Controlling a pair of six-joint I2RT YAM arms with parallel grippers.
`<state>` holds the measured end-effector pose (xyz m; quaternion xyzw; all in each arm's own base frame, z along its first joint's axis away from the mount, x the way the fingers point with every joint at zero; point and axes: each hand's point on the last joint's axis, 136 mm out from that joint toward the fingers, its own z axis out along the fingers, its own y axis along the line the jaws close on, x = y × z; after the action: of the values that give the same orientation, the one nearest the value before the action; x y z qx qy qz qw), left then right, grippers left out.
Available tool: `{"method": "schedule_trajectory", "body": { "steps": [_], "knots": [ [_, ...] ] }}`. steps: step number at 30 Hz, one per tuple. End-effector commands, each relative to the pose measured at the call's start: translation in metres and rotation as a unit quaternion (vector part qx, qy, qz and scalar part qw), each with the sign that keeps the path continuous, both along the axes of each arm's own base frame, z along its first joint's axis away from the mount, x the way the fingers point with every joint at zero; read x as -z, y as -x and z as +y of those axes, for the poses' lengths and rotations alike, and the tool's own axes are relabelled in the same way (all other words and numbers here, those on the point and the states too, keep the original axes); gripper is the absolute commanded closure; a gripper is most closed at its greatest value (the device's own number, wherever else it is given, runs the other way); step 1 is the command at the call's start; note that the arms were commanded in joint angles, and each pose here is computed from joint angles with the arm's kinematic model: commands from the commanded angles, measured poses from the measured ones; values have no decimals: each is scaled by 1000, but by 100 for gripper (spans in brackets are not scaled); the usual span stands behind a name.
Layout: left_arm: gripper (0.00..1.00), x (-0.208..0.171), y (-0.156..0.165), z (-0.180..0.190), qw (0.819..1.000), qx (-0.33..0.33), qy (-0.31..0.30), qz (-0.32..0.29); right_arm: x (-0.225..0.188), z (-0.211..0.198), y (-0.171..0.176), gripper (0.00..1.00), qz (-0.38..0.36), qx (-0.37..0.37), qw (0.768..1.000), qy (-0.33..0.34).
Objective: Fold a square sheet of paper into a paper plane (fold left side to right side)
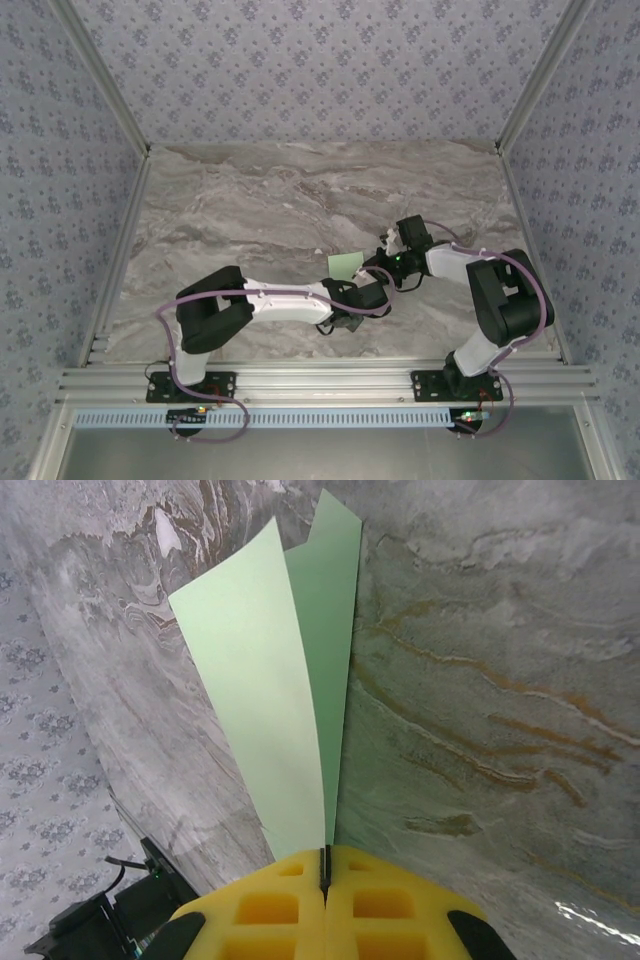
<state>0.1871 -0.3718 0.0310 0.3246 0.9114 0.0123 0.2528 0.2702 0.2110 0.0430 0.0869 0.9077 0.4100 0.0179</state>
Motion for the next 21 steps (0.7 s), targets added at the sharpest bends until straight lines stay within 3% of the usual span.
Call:
{"method": "schedule_trajectory", "body": {
  "steps": [1,6,9,16,21],
  "knots": [
    [75,-2,3,-4,1000,1,5,-2,1,1,-2,100,4,-3,1000,8],
    [82,-8,3,-6,1000,0,21,-4,-7,2,-4,100,-14,-13,1000,5],
    [87,-13,1,-7,999,-6,43,4,-15,0,-5,95,-24,-15,1000,5],
    [90,-24,-3,-8,992,-20,119,33,-51,-33,-17,57,-116,7,992,46],
    [90,-36,-5,-16,973,-24,215,75,-69,-58,-14,33,-174,29,981,80]
  ]
}}
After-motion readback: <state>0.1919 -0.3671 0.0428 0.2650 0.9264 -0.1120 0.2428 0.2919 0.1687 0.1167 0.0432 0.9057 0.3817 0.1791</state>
